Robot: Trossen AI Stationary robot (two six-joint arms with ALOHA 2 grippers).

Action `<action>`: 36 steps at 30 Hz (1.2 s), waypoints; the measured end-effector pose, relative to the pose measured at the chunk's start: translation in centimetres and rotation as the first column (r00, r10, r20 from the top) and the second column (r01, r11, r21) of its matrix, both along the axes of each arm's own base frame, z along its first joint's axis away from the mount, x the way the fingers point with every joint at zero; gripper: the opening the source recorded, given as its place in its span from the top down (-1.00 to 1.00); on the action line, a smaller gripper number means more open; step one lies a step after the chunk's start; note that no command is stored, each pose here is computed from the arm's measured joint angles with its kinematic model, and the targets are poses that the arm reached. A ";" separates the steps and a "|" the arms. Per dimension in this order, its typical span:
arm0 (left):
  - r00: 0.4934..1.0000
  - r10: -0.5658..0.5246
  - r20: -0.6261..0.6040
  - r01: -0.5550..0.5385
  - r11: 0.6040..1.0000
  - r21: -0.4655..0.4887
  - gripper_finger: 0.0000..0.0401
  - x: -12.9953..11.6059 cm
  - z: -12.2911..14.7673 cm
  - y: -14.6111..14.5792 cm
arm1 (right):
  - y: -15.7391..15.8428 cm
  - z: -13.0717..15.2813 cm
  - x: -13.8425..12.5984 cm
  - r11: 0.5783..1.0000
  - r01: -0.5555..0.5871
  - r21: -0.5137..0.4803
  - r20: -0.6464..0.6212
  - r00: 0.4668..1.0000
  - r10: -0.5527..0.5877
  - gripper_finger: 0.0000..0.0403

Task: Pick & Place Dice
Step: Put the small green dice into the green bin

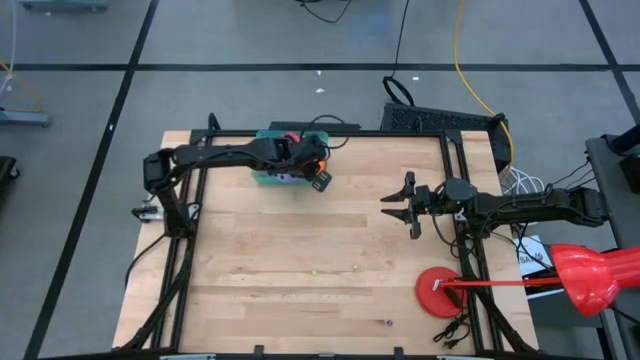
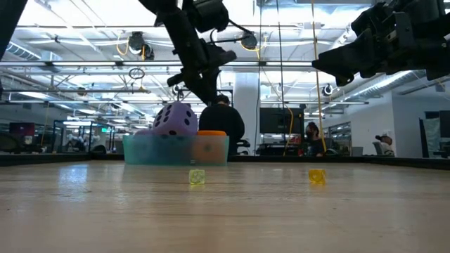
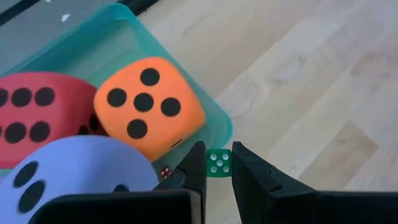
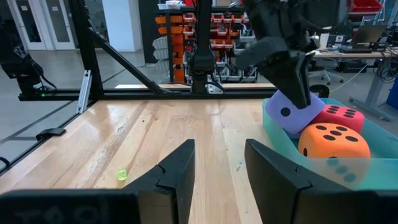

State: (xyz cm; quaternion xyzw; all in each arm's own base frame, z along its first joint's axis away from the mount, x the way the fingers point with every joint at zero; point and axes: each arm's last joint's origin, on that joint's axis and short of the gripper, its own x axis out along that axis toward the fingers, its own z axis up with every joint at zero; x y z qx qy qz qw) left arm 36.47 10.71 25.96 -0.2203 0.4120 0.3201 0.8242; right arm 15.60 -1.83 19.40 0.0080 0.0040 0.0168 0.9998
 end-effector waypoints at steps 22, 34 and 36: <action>0.995 -0.056 -0.078 0.060 0.997 0.052 0.77 -0.5 -1.0 2.9 | 0.0 0.0 0.0 1.000 0.000 0.000 0.000 1.000 0.000 0.36; 0.983 -0.146 -0.112 0.152 0.988 0.038 0.77 3.0 2.3 3.5 | 0.0 0.0 0.0 1.000 0.000 0.000 -0.001 1.000 0.000 0.36; 0.974 -0.165 -0.154 0.169 0.986 0.014 0.77 2.9 1.9 2.8 | 0.0 0.0 0.0 1.000 0.000 0.000 0.000 1.000 0.000 0.36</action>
